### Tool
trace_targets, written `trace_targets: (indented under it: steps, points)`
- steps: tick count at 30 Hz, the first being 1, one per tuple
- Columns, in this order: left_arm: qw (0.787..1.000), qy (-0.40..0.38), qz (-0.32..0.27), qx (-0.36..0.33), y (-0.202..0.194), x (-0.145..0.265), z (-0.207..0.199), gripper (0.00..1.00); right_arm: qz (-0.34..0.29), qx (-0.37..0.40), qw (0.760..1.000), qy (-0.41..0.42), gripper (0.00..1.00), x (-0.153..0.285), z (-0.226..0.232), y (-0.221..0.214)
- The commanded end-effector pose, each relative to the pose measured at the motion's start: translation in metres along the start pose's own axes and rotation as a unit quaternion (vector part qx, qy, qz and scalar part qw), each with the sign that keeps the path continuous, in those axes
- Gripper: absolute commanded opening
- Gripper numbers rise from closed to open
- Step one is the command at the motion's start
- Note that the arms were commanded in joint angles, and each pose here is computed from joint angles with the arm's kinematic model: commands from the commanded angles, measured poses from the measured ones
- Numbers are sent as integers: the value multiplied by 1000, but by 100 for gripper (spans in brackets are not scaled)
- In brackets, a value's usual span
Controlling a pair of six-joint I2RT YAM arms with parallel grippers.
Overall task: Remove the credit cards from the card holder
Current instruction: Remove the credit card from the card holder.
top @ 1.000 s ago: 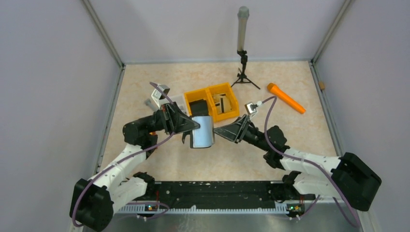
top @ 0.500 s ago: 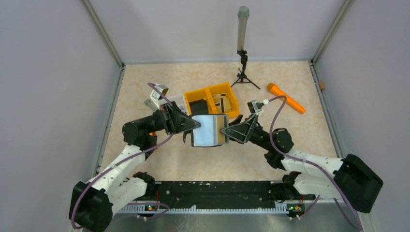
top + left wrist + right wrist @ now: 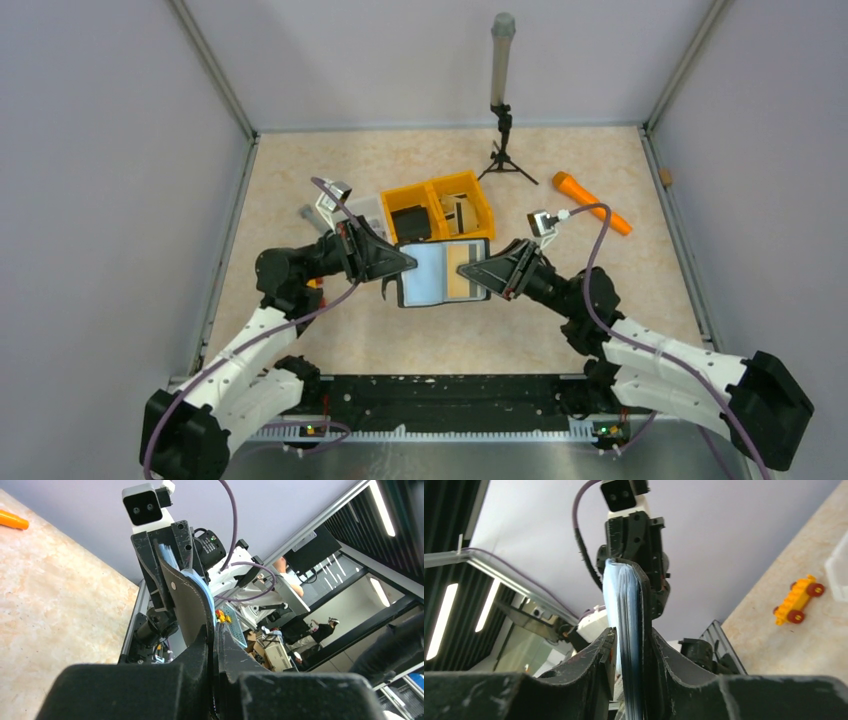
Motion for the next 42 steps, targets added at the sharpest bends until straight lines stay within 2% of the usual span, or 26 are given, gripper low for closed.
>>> trace_targets:
  steps: [1,6,8,10,13,16,18,20,21,25,27,30,33,35,42]
  points:
    - [1000,1,-9,-28,-1,2,-2,0,-10,37,999,-33,30,4,-7,5]
    - [998,40,-11,-40,-2,4,11,0,-7,50,997,-66,25,10,-17,3]
    - [996,82,-10,-44,-3,7,26,0,3,58,994,-88,17,11,-24,1]
    - [989,138,-7,-53,-3,12,45,3,13,67,991,-111,15,14,-31,-1]
    - [970,237,0,-61,-6,26,75,23,13,70,988,-137,12,21,-39,-3]
    - [951,304,11,-53,-13,40,101,33,11,66,985,-160,8,27,-48,-5]
    - [948,315,22,-44,-17,43,109,67,16,69,980,-185,4,29,-57,-6]
    - [933,356,27,-39,-18,52,120,87,29,84,969,-230,2,33,-72,-7]
    - [925,377,25,-46,-17,57,123,91,32,92,963,-252,2,34,-79,-6]
    - [895,438,-7,-84,-5,73,124,91,33,112,943,-312,1,43,-102,-4]
    - [894,438,-13,-91,-3,74,118,83,22,121,938,-325,1,44,-109,-2]
    - [919,387,-3,-70,-10,61,110,58,21,120,938,-324,1,43,-114,-3]
    - [954,298,14,-31,-27,35,105,40,22,109,944,-310,1,37,-114,-6]
    - [962,271,23,-32,-36,21,104,38,23,103,948,-299,1,33,-112,-7]
    - [969,241,44,-18,-54,-10,112,35,29,83,961,-262,1,25,-100,-11]
Point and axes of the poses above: each gripper's point midway between its finger pads, its own x axis back along the fingers, its own z axis along the line the jaws close on, y = z × x, the point moved 3 cm from there along x, back along the fingers, and after that the axes turned 6 degrees about x, right-handed, at the moved point
